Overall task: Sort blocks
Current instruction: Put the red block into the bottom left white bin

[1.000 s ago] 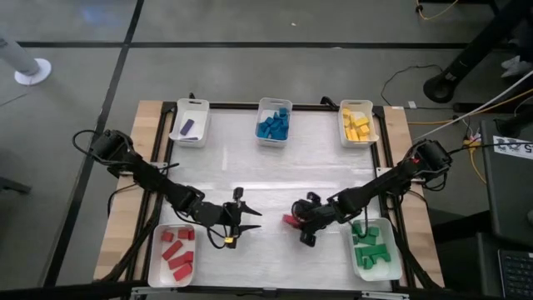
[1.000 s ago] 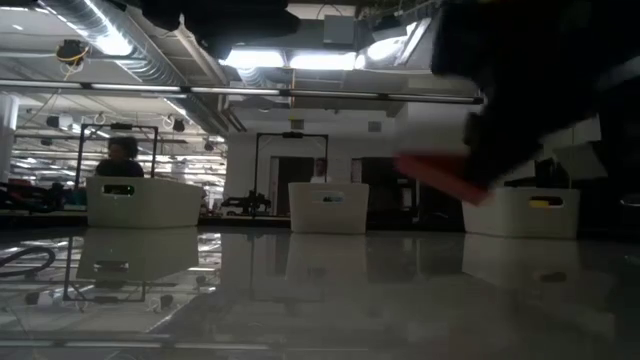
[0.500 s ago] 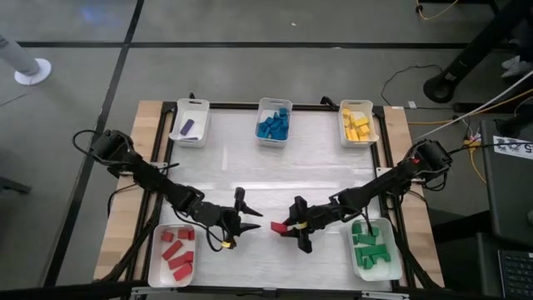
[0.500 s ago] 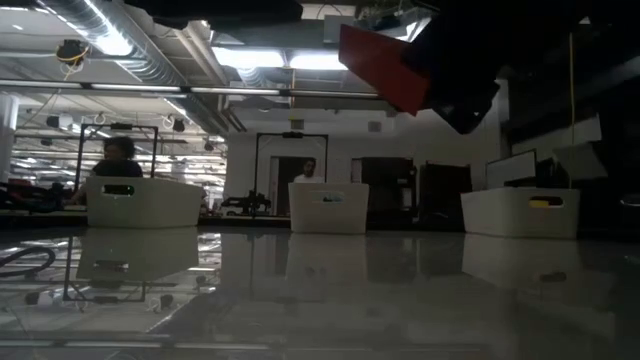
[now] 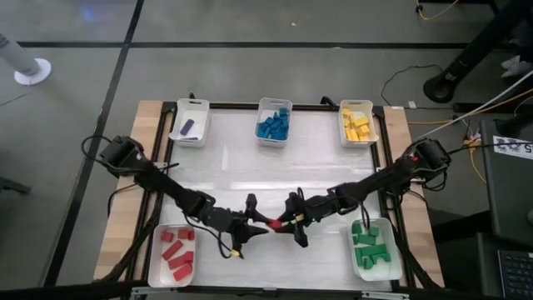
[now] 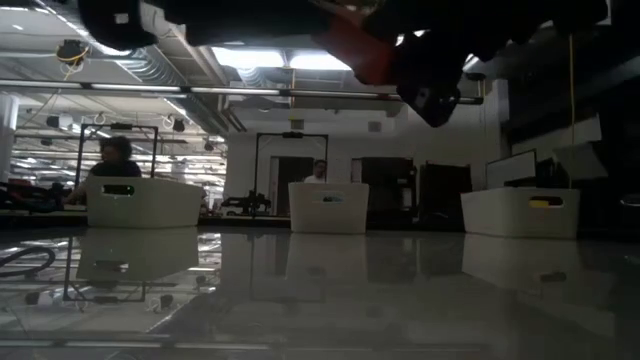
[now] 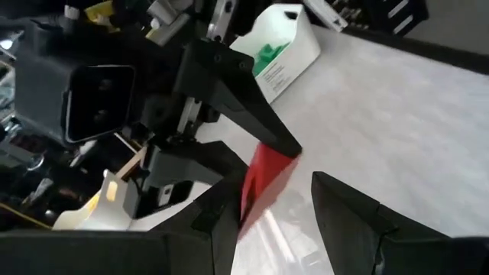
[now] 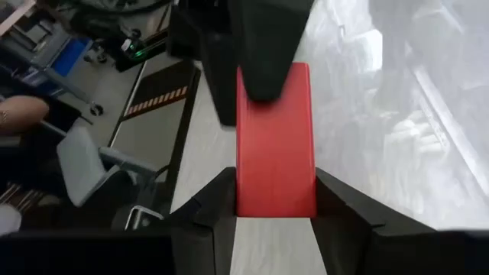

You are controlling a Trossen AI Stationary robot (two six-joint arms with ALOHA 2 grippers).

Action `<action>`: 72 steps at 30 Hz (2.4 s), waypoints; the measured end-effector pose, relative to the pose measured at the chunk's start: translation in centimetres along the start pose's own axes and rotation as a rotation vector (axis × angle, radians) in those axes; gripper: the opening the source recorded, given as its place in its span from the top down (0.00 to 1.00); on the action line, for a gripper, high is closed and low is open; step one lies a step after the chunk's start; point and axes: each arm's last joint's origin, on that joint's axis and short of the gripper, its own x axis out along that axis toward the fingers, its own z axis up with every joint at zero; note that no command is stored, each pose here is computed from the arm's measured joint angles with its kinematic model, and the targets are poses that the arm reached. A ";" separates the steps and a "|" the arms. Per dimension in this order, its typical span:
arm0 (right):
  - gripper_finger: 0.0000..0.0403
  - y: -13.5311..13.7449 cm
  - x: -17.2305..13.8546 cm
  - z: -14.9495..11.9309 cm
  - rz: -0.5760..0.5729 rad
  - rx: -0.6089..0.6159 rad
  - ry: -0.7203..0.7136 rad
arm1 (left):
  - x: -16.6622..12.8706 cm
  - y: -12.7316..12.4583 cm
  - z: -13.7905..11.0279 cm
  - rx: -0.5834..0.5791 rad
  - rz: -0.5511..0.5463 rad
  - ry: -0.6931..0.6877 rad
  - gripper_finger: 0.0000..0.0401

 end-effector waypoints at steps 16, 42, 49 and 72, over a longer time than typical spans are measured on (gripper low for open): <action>0.65 0.6 -0.1 0.8 0.067 0.001 -0.074 | 1.1 2.0 -0.5 -0.027 -0.044 -0.035 0.63; 0.65 1.0 -0.2 1.7 0.060 0.016 -0.202 | 1.2 2.9 -0.1 0.081 -0.033 -0.136 0.69; 0.65 1.0 -0.3 1.8 0.068 0.016 -0.209 | 1.2 2.9 0.0 0.110 -0.026 -0.144 0.77; 0.42 0.9 -0.2 1.9 0.046 0.010 -0.217 | 1.2 2.9 0.3 0.094 -0.015 -0.154 0.80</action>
